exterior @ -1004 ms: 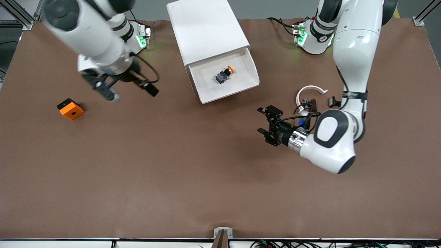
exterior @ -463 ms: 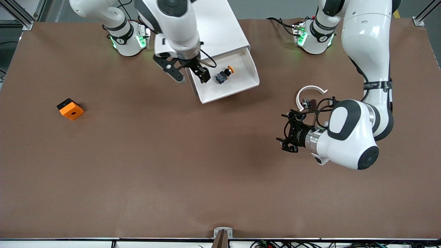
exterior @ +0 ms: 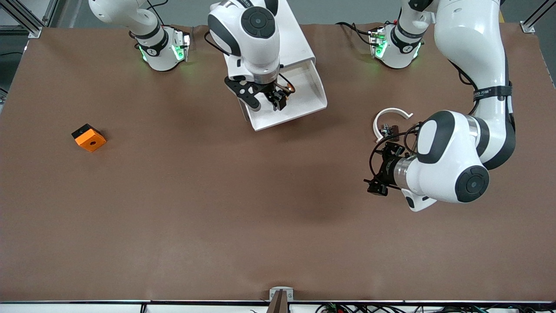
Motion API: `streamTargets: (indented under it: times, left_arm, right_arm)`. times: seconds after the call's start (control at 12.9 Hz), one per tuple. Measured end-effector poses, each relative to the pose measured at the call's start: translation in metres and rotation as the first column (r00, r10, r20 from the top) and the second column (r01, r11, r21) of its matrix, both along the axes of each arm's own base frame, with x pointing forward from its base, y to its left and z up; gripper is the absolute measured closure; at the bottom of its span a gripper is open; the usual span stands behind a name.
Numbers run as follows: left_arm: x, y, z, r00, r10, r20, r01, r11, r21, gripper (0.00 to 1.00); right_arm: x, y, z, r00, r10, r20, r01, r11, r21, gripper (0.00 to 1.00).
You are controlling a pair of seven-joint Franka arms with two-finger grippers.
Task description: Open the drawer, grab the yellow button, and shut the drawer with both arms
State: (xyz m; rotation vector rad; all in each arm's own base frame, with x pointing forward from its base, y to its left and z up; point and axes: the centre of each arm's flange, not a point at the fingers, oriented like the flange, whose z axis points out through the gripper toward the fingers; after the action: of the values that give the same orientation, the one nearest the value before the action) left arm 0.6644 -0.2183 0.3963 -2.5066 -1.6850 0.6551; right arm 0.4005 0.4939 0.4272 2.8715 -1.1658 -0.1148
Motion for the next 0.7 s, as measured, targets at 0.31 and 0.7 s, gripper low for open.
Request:
streamTargets:
  times: [0.31, 0.7]
  left_arm:
    - [-0.002, 0.000, -0.001, 0.980, -0.197, 0.043, 0.196, 0.980, 0.027, 0.00]
    - [-0.001, 0.011, 0.013, 0.946, -0.313, 0.080, 0.308, 0.949, 0.070, 0.00]
  right_arm:
    - [-0.006, 0.011, -0.015, 1.000, 0.013, 0.002, -0.013, 1.000, -0.002, 0.00]
    - [-0.014, 0.028, -0.040, 0.999, 0.038, 0.007, -0.038, 0.999, -0.004, 0.05]
